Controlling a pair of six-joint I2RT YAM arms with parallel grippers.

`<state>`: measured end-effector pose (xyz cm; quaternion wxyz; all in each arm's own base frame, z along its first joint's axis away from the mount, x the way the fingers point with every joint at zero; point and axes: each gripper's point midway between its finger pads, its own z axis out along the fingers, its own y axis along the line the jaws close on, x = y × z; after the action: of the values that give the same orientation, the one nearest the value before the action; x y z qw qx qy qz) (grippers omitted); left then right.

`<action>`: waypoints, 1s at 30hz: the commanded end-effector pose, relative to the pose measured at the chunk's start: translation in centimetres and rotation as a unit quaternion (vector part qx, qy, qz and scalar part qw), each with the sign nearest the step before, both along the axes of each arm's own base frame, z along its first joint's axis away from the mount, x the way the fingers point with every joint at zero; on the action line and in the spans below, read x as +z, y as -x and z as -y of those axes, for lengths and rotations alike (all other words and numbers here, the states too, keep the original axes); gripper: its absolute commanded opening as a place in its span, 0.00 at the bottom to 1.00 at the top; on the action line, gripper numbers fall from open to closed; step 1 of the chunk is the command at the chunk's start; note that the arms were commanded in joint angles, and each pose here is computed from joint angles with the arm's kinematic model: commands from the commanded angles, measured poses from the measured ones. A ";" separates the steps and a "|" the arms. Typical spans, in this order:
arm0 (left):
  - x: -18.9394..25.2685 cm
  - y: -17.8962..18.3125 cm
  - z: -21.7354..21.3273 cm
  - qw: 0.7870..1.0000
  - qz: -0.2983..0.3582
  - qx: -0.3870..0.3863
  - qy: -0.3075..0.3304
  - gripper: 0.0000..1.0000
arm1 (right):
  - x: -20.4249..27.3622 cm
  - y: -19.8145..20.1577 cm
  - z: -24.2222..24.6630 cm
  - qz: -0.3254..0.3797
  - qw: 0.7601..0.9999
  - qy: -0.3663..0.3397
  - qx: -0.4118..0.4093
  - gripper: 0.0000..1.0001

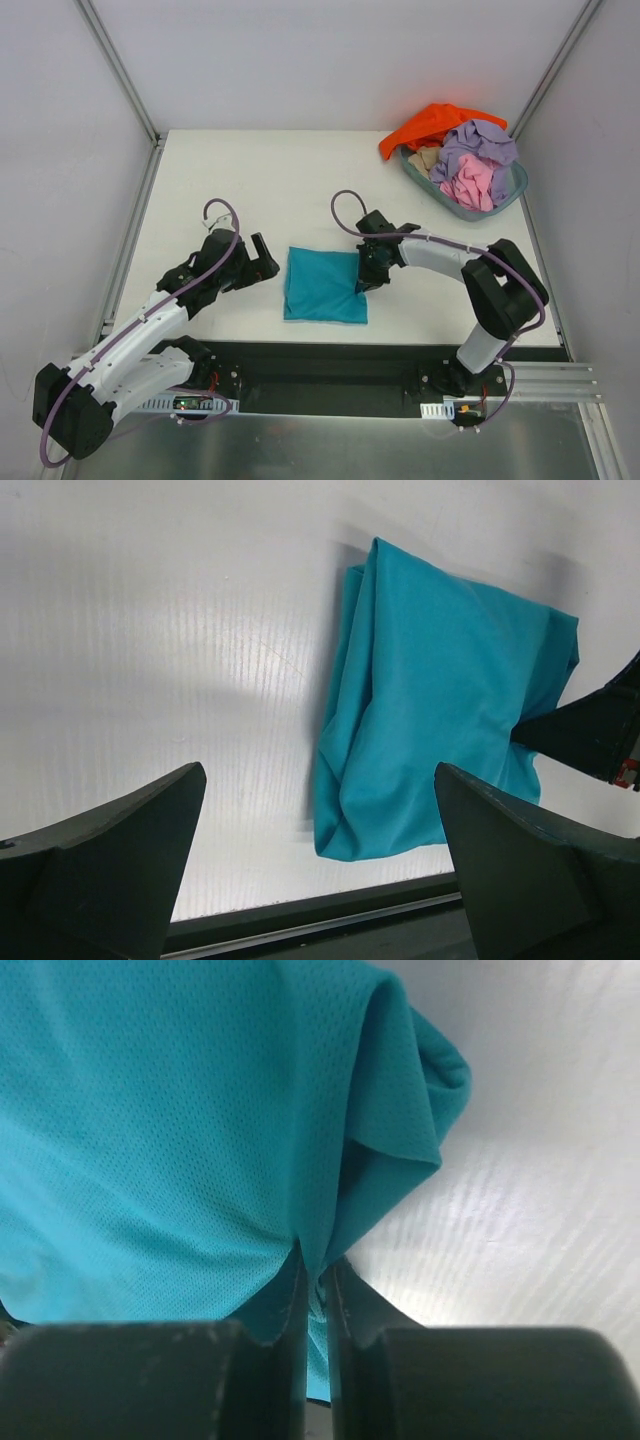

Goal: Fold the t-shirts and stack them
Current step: Put the neatly folded tshirt into the corner of the board with the right arm

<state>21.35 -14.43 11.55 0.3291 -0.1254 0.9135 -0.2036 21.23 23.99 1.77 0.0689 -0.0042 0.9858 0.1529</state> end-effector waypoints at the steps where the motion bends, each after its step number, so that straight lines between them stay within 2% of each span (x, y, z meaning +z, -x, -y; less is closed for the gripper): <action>1: -0.3 -0.1 -0.6 1.000 -0.002 0.017 -0.001 0.99 | -0.1 -1.4 4.8 0.014 0.997 0.080 0.006 0.07; 5: -0.1 -0.5 -0.8 1.000 0.002 0.012 -0.010 0.99 | 1.5 -4.5 11.2 0.044 0.984 0.172 0.031 0.06; 7: 0.2 -0.9 -0.8 1.000 0.005 0.010 -0.014 0.99 | 2.0 -4.9 13.5 0.043 0.974 0.204 0.082 0.06; 10: 0.5 -1.6 -1.2 0.999 0.009 0.018 -0.025 0.99 | 2.5 -5.9 16.5 0.028 0.969 0.224 0.099 0.06; 18: 1.3 -3.8 -2.5 0.998 0.007 0.047 -0.034 0.99 | 2.6 -7.0 24.9 -0.025 0.961 0.272 0.045 0.08; 30: 2.7 -6.2 -3.5 0.997 0.015 0.058 -0.043 0.99 | 3.7 -8.5 33.9 -0.007 0.957 0.286 -0.041 0.11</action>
<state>26.36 -10.92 12.48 0.3380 -0.1720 0.9145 -0.1410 28.99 -7.06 4.29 0.0471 0.0213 0.9919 -0.1161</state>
